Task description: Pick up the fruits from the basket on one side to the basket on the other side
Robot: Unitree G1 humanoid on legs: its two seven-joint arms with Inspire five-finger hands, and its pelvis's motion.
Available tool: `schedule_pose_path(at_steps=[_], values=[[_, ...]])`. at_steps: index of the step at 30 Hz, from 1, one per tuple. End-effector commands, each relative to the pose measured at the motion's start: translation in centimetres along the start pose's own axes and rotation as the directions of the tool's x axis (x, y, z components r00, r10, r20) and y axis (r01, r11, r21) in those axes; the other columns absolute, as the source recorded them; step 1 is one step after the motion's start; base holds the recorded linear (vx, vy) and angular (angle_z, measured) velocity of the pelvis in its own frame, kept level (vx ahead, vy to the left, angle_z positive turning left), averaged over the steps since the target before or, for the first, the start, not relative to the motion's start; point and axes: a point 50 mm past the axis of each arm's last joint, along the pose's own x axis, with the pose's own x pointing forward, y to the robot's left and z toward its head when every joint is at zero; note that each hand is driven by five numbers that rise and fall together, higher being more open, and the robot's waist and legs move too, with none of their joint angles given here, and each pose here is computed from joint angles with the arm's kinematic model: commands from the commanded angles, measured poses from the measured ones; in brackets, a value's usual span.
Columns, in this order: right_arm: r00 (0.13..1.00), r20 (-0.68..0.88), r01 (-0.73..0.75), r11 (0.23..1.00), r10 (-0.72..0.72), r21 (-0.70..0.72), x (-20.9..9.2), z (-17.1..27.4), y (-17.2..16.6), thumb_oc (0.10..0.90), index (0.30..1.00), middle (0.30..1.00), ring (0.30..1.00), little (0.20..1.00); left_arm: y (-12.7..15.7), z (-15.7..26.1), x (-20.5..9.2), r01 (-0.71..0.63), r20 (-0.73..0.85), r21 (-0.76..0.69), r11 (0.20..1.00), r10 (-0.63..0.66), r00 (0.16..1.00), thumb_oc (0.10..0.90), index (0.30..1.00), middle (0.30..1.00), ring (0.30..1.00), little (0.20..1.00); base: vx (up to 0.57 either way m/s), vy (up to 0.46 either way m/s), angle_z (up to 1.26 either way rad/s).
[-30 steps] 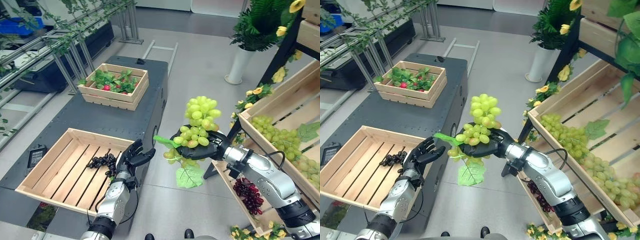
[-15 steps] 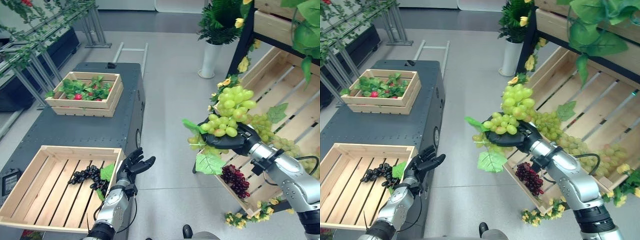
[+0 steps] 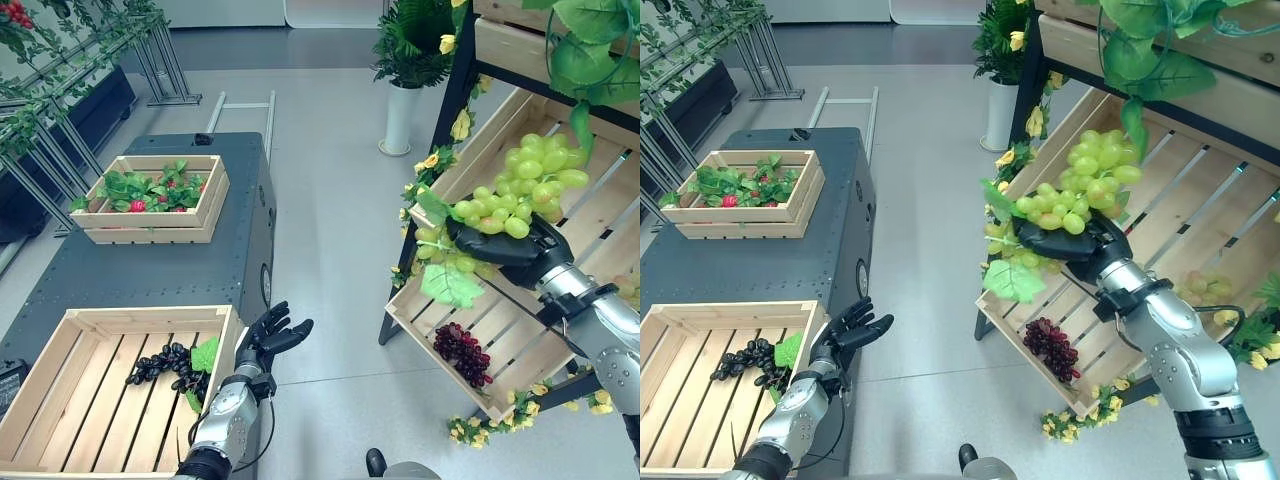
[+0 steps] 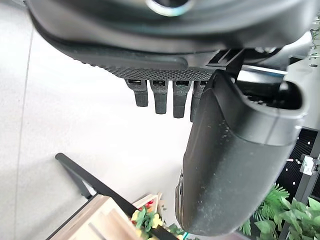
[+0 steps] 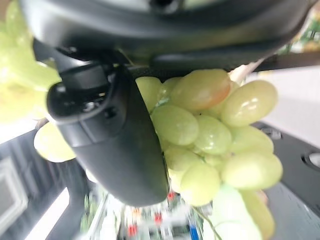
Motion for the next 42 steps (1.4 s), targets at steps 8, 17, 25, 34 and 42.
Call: schedule_pose_path(at_steps=[8,17,25,34,42], values=[[0.931,0.221,0.218,0.928,-0.29,0.302,2.2,9.5,-6.2,0.4,0.3,0.3,0.3,0.3,-1.8,2.2,1.1,0.115,0.095,0.046,0.992,-0.119,0.988,0.8,0.9,0.9,0.9,0.9,0.0,0.008,0.0],[0.833,0.114,0.423,0.756,-0.541,0.499,2.2,10.8,-10.2,0.4,0.3,0.3,0.3,0.3,-2.1,2.6,1.2,0.119,0.102,0.037,0.992,-0.122,0.987,0.8,0.9,0.9,0.9,0.9,0.01,0.018,0.03],[0.806,0.011,0.519,0.715,-0.592,0.468,2.8,9.1,-10.8,0.4,0.3,0.3,0.3,0.3,-2.6,2.5,1.3,0.135,0.096,0.031,0.99,-0.137,0.986,0.8,0.9,0.9,0.9,0.9,0.0,0.005,0.06],[0.874,-0.073,0.479,0.877,-0.481,-0.038,3.4,8.2,-9.9,0.8,0.9,0.9,0.9,0.9,-2.8,2.9,1.6,0.116,0.112,0.029,0.993,-0.119,0.987,0.8,0.9,0.9,0.9,0.9,0.0,0.002,0.0],[0.895,-0.055,0.438,0.896,-0.442,-0.069,3.6,8.5,-9.0,0.8,0.9,0.9,0.9,0.9,-2.8,2.8,1.6,0.111,0.122,-0.009,0.994,-0.109,0.987,0.8,0.9,0.9,0.9,0.9,-0.01,0.022,-0.08]])
